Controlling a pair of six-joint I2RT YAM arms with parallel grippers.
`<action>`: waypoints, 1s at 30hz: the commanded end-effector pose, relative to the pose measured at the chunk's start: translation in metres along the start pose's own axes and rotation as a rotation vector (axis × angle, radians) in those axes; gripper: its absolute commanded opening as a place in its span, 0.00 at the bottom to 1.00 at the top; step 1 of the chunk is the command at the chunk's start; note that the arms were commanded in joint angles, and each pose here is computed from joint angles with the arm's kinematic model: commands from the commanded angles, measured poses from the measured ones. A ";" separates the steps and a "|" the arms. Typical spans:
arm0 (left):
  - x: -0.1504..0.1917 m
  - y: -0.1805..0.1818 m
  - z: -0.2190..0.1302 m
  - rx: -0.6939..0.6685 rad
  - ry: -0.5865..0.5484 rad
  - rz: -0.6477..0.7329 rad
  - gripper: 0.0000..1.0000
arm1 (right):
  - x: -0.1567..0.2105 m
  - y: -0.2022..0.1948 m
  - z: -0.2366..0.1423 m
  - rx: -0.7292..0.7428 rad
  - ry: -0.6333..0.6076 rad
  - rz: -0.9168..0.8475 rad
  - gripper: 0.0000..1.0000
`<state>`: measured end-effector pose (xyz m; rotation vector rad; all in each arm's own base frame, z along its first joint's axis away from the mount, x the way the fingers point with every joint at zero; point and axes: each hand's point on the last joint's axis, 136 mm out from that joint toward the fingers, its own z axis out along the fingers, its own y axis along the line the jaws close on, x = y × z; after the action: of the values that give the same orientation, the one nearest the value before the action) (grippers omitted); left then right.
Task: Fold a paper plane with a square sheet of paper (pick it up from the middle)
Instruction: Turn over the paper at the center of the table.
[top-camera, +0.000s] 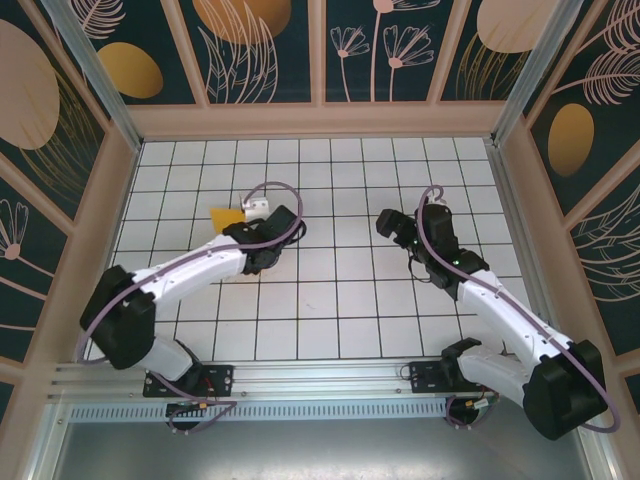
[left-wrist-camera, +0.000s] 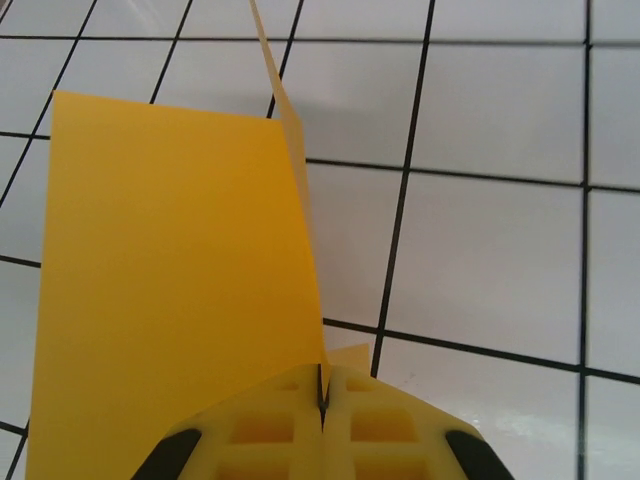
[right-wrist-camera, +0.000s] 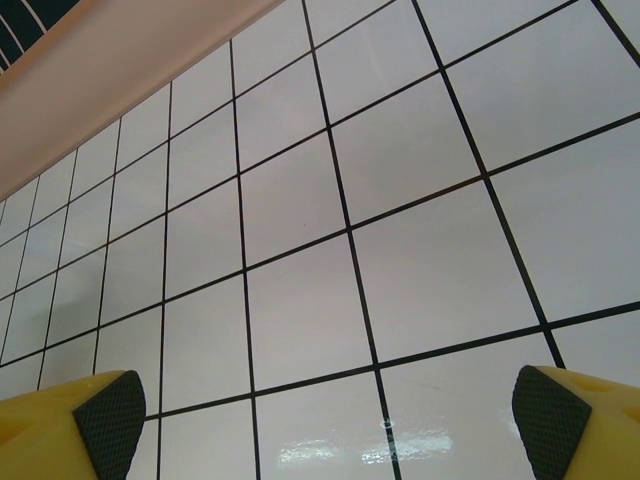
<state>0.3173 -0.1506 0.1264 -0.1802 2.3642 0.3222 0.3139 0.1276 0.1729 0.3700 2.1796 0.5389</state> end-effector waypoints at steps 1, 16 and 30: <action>0.004 -0.008 0.008 -0.104 -0.027 0.065 0.03 | -0.007 -0.001 -0.003 -0.004 -0.043 0.001 0.99; 0.053 -0.126 0.033 0.041 0.050 0.210 0.15 | 0.005 -0.016 0.003 0.032 0.012 0.079 0.97; 0.021 -0.159 -0.042 0.497 0.070 0.017 0.49 | 0.034 0.007 0.016 -0.092 0.187 0.062 0.96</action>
<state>0.3080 -0.2914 0.0714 0.0862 2.5032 -0.0130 0.3089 0.1335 0.1438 0.4097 2.2896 0.6154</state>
